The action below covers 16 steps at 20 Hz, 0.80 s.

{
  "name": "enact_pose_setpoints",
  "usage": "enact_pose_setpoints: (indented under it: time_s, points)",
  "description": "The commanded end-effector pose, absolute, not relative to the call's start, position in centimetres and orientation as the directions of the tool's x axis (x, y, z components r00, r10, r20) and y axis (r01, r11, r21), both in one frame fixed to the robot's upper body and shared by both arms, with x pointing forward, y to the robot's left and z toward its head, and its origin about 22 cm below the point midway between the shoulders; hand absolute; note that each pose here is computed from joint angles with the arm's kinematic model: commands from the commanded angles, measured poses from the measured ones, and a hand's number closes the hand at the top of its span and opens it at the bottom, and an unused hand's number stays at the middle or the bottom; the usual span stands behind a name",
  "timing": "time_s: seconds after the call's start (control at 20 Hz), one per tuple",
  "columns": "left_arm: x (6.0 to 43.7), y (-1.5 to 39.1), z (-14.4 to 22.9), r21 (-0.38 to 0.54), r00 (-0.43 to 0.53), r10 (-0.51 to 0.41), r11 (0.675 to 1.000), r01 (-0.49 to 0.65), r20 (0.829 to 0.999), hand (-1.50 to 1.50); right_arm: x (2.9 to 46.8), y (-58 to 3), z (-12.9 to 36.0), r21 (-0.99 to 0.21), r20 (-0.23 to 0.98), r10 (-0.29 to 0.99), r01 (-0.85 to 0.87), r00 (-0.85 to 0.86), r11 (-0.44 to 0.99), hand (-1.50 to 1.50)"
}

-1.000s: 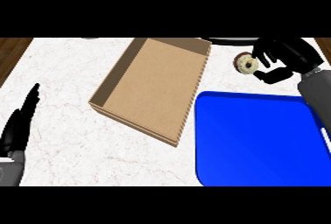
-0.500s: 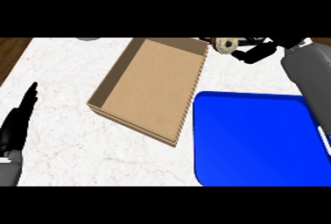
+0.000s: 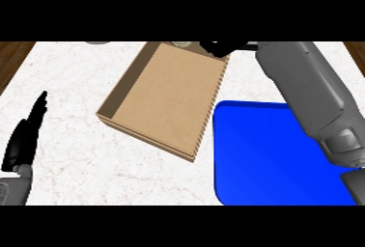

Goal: Pick the cupcake from the tray and place it in the cardboard box

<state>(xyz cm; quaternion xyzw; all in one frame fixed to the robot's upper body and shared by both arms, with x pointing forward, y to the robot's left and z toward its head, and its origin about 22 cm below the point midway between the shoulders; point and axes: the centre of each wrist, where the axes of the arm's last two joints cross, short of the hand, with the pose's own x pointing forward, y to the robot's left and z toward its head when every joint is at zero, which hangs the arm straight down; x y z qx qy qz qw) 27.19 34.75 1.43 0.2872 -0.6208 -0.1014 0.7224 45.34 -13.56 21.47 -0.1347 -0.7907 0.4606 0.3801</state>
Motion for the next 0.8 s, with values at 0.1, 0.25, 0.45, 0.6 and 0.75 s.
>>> enact_pose_setpoints:
  time_s: [0.1,0.25,0.45,0.6,0.75]
  points:
    - [27.2,34.4,0.9,0.532,0.198,-0.498,0.822,-0.204,0.844,0.0,45.4,-6.9,22.2,-0.769,0.602,0.53,-0.255,-0.598,0.586,1.5]
    - [26.7,35.1,2.5,0.553,0.185,-0.522,0.809,-0.2,0.832,0.0,44.7,-3.7,20.2,-0.778,0.603,0.545,-0.276,-0.583,0.565,1.5]
    - [28.6,34.4,2.4,0.54,0.174,-0.513,0.82,-0.19,0.84,0.0,44.9,-2.3,19.1,-0.777,0.606,0.564,-0.265,-0.561,0.571,1.5]
    - [28.5,33.1,1.8,0.533,0.152,-0.512,0.825,-0.185,0.845,0.0,45.1,-2.1,19.2,-0.783,0.6,0.587,-0.25,-0.544,0.569,1.5]
    - [28.3,33.8,2.2,0.529,0.156,-0.507,0.832,-0.167,0.848,0.0,45.2,-2.3,18.1,-0.839,0.526,0.661,-0.196,-0.536,0.508,1.5]
